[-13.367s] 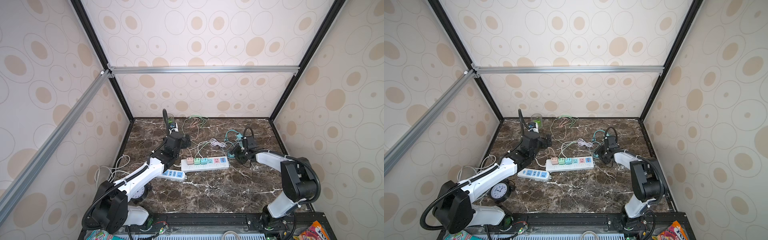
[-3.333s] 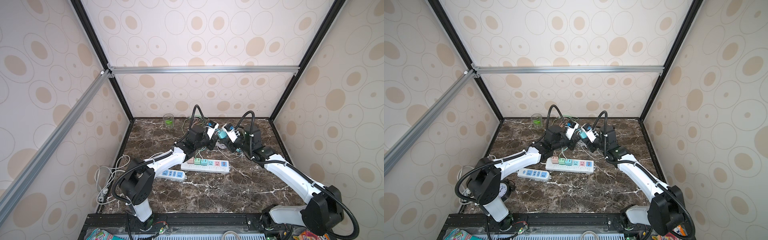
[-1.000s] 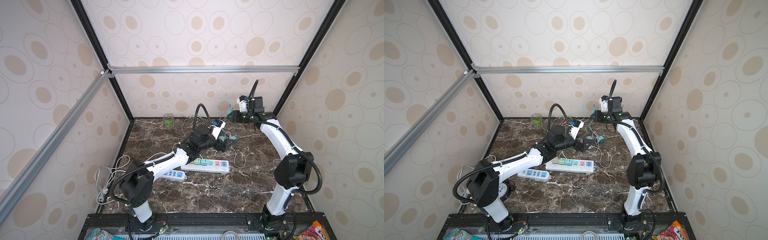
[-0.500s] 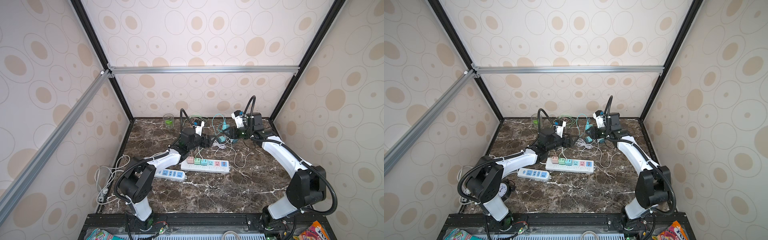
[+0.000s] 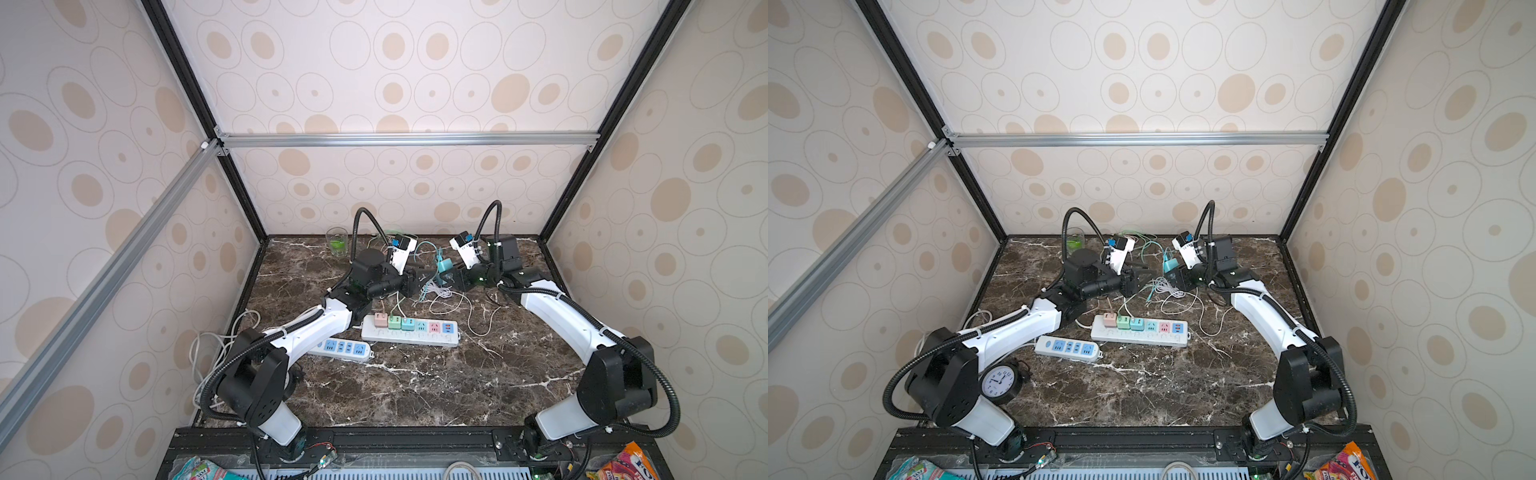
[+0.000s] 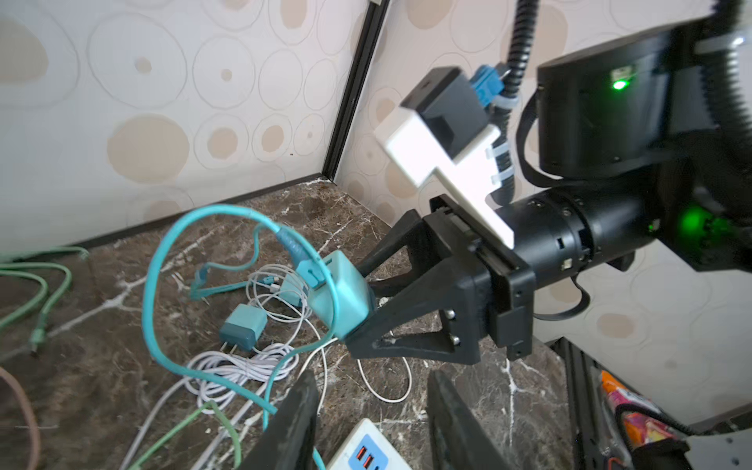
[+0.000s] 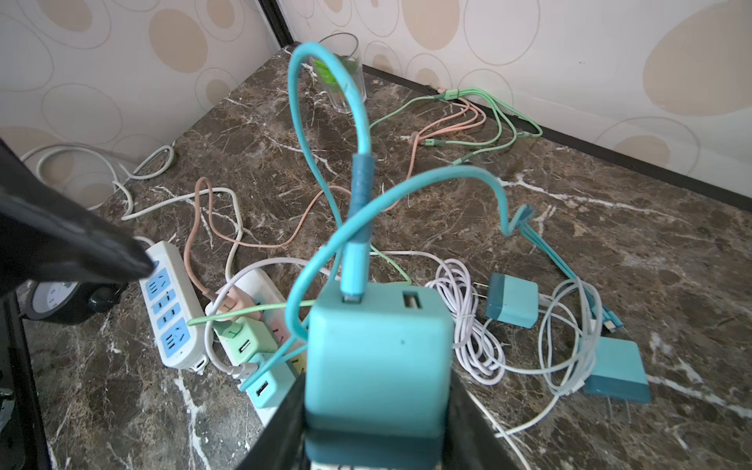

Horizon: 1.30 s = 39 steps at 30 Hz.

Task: Insert plugs into power strip
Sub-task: Pick up the power cord.

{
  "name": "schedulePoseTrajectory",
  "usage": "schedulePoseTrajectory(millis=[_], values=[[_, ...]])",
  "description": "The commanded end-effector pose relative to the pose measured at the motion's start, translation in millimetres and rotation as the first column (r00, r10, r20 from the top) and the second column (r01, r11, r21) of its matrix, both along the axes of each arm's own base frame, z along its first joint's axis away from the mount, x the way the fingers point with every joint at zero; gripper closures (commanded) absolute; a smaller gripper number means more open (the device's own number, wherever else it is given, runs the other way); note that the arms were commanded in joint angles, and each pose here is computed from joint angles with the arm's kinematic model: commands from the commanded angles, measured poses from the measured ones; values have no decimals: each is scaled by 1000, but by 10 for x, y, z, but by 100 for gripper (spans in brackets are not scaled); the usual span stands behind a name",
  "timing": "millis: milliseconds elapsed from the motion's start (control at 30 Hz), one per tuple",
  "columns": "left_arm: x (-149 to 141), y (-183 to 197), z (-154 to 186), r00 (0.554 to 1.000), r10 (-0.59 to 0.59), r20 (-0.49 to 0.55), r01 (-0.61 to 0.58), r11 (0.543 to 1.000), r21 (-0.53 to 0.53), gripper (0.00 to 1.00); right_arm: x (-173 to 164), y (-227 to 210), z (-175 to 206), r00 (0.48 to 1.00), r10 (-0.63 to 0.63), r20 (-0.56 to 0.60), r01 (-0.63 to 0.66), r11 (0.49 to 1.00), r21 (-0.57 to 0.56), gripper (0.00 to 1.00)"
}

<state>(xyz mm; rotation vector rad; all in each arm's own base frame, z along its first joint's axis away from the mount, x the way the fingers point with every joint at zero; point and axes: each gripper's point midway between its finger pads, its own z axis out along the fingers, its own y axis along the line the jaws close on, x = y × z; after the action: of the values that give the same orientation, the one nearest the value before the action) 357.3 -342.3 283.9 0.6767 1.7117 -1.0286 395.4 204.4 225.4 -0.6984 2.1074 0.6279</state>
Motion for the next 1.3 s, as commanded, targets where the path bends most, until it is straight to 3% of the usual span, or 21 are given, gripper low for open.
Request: schedulePoseTrajectory(millis=[0,233,367,467,567,767,867,1100,1200,1267], values=[[-53,-74,27,997,-66,43,64,997,52,62,-109,91,143,995,80,60,-81,997,4,100],[193,-121,-136,998,-30,57,19,984,178,61,-217,155,216,988,131,84,-133,991,18,100],[215,-213,-142,997,-58,40,52,988,147,52,-277,177,205,983,157,99,-159,987,5,100],[227,-253,-158,998,-65,27,62,991,115,53,-304,198,206,979,174,106,-175,984,6,100],[230,-282,-180,997,-70,10,69,993,99,61,-323,219,205,976,185,111,-188,982,9,100],[125,-259,-120,995,-102,9,101,992,70,89,-217,128,138,985,121,119,-118,992,-33,100],[100,-181,50,995,-80,63,78,996,31,100,-213,111,93,986,116,118,-111,993,-45,100],[118,91,607,986,42,161,-30,997,-75,100,-240,50,-175,988,130,78,-120,985,-125,100],[369,378,845,950,254,180,-235,964,-121,100,-297,48,-315,985,165,53,-155,974,-164,100],[688,715,869,871,466,155,-455,885,-102,100,-296,39,-340,984,165,64,-152,973,-175,100]])
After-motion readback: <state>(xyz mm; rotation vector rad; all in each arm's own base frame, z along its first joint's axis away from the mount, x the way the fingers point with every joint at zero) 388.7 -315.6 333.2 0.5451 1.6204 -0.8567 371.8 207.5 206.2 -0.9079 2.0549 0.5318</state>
